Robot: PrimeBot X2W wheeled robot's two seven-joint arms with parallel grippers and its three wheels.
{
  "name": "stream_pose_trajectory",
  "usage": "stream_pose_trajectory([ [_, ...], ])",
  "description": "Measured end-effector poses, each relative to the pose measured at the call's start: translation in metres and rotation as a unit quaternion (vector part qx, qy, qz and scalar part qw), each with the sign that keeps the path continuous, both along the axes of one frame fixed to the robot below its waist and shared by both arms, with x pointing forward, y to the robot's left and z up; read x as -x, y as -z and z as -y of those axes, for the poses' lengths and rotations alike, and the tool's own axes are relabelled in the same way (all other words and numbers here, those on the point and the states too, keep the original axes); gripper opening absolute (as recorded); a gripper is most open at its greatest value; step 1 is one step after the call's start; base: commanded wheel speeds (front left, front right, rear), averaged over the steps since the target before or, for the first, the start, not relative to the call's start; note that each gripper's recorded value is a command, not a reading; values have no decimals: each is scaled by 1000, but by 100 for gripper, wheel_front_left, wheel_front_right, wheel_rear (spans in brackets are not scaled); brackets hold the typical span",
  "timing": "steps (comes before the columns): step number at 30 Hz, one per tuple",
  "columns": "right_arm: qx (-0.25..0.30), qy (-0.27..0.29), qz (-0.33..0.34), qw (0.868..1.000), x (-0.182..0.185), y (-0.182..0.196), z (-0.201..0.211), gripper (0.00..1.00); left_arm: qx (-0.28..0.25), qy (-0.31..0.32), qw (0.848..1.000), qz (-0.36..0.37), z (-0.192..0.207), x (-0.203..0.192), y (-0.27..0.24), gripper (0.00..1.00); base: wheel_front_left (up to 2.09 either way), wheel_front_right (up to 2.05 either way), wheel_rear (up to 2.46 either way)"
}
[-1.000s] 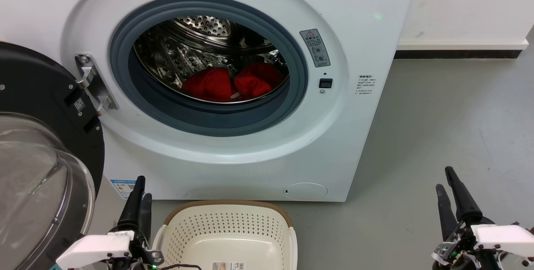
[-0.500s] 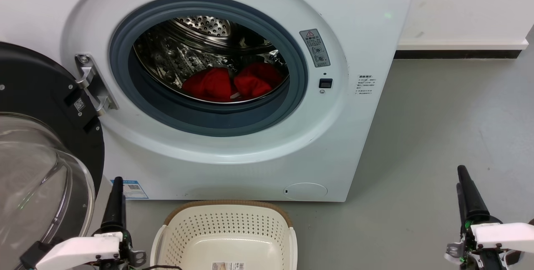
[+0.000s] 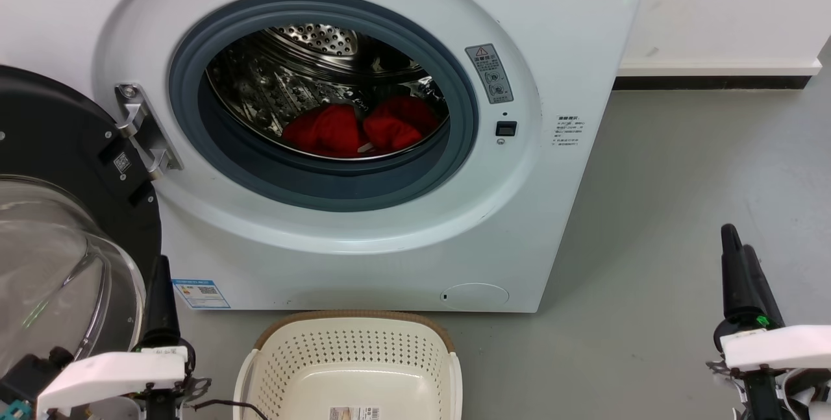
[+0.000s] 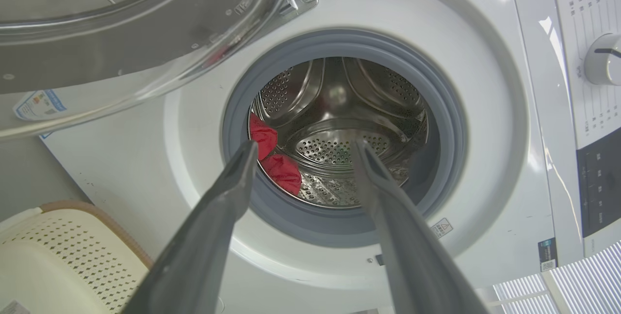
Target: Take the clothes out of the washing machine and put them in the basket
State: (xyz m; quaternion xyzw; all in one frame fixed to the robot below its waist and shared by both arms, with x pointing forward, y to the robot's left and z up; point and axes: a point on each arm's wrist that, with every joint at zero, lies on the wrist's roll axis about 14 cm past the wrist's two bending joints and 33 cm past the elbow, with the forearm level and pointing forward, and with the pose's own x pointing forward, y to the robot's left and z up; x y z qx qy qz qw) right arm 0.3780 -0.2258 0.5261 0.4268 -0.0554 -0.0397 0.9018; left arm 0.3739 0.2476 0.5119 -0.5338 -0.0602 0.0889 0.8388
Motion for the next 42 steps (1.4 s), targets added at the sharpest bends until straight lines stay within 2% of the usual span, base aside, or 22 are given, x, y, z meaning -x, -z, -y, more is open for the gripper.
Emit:
stream_pose_trajectory([
  [8, 106, -6, 26, 994, -1, -22, -9, 100, -101, 8, 995, 12, 14, -3, -26, 100, 0, 0, 0],
  [11, 151, -15, 30, 988, 0, -25, -17, 100, -139, 10, 990, 4, 21, -3, -28, 100, 0, 0, 0],
  [20, 242, -27, 46, 969, 4, -35, -34, 100, -211, 21, 977, 3, 39, -2, -33, 100, 0, 0, 0],
  [37, 354, -29, 54, 933, 9, -37, -44, 100, -335, 41, 941, 2, 59, 5, -28, 100, 0, 0, 0],
  [42, 361, -45, 47, 931, 13, -26, -53, 100, -367, 44, 929, -14, 62, 7, -18, 100, 0, 0, 0],
])
